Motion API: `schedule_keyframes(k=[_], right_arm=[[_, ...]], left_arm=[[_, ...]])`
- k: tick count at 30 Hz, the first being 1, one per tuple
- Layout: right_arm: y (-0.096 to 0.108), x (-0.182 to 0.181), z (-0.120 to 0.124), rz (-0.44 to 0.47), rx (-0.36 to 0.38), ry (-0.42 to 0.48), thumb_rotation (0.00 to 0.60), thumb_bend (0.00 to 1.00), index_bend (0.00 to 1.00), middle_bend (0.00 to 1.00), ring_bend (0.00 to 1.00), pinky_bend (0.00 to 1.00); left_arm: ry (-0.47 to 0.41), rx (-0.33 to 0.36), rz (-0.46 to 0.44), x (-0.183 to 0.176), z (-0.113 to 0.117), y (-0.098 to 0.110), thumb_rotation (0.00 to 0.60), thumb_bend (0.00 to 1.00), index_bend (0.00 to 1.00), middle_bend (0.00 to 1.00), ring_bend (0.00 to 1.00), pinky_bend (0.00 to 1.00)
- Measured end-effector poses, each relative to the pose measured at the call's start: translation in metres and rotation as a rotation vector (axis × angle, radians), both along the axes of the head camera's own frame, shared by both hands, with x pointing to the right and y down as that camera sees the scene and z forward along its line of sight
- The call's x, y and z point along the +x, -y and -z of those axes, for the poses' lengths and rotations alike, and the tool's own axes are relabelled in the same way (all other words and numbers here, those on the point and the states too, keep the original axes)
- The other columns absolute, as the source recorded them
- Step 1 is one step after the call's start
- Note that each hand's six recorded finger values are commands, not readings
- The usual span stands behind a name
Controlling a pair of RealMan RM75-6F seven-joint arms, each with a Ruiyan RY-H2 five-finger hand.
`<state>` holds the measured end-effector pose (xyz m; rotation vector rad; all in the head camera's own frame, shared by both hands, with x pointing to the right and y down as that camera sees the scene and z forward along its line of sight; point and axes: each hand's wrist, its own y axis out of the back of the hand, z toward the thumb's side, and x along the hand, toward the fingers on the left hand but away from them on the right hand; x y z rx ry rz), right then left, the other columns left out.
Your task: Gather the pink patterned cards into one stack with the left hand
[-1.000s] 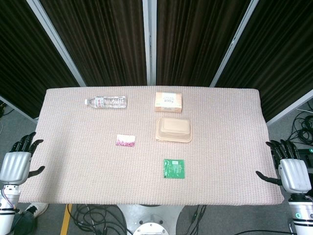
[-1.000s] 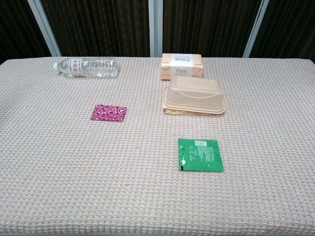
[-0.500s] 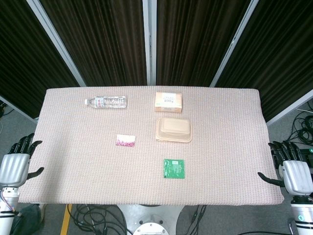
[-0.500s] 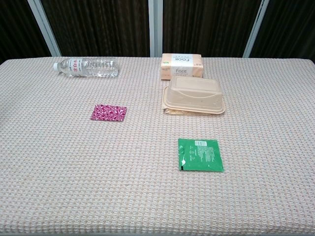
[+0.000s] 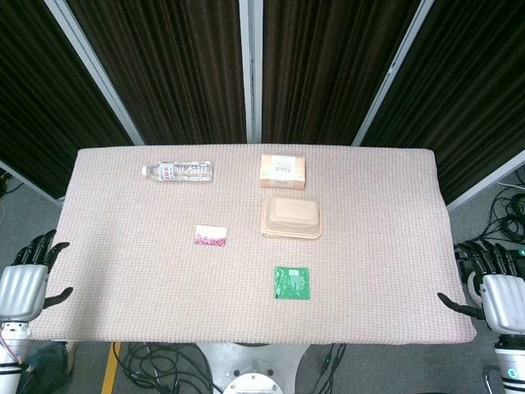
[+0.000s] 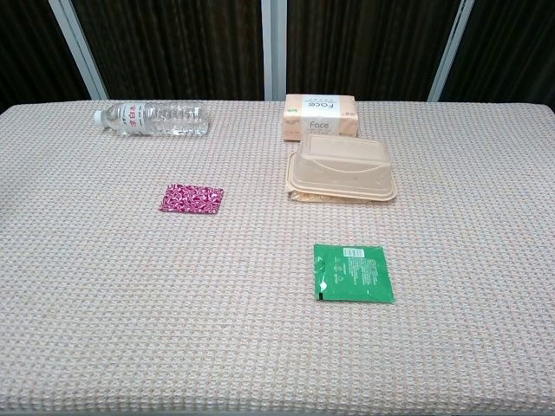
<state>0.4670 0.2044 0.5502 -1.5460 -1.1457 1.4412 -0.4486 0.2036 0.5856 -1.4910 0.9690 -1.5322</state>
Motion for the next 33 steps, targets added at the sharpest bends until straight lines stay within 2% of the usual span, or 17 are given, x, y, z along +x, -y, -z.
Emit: schedule_keyframes(k=[4,9,15,21,25,33], right_arm=[[0.005,-0.002,0.002,0.014,0.011,-0.001,0.467,0.02,0.17,0.14,0.06,0.06],[0.010,-0.005,0.004,0.030,0.018,-0.005,0.469,0.02,0.16,0.14,0.07,0.06],[0.013,-0.007,0.005,0.039,0.017,-0.008,0.463,0.02,0.16,0.14,0.07,0.06],[0.013,-0.011,0.001,0.042,-0.001,-0.006,0.460,0.02,0.17,0.14,0.07,0.06],[0.013,-0.013,-0.002,0.044,-0.013,-0.004,0.460,0.02,0.17,0.14,0.07,0.06],[0.014,-0.017,-0.008,0.052,-0.033,0.000,0.467,0.02,0.17,0.14,0.07,0.06]], left_arm=[[-0.027,0.006,-0.039,0.006,-0.010,0.016,0.600,0.12,0.30,0.46,0.45,0.67],[-0.063,-0.021,-0.140,0.023,-0.030,0.038,0.600,0.16,0.31,0.59,0.63,0.84],[-0.095,-0.092,-0.295,0.052,-0.062,0.065,0.600,0.32,0.31,0.75,0.76,0.92],[-0.126,-0.210,-0.384,0.086,-0.098,0.080,0.600,0.44,0.31,0.80,0.80,0.94],[-0.141,-0.292,-0.421,0.114,-0.129,0.090,0.600,0.45,0.31,0.81,0.81,0.94],[-0.136,-0.389,-0.450,0.154,-0.170,0.098,0.600,0.45,0.28,0.82,0.82,0.94]])
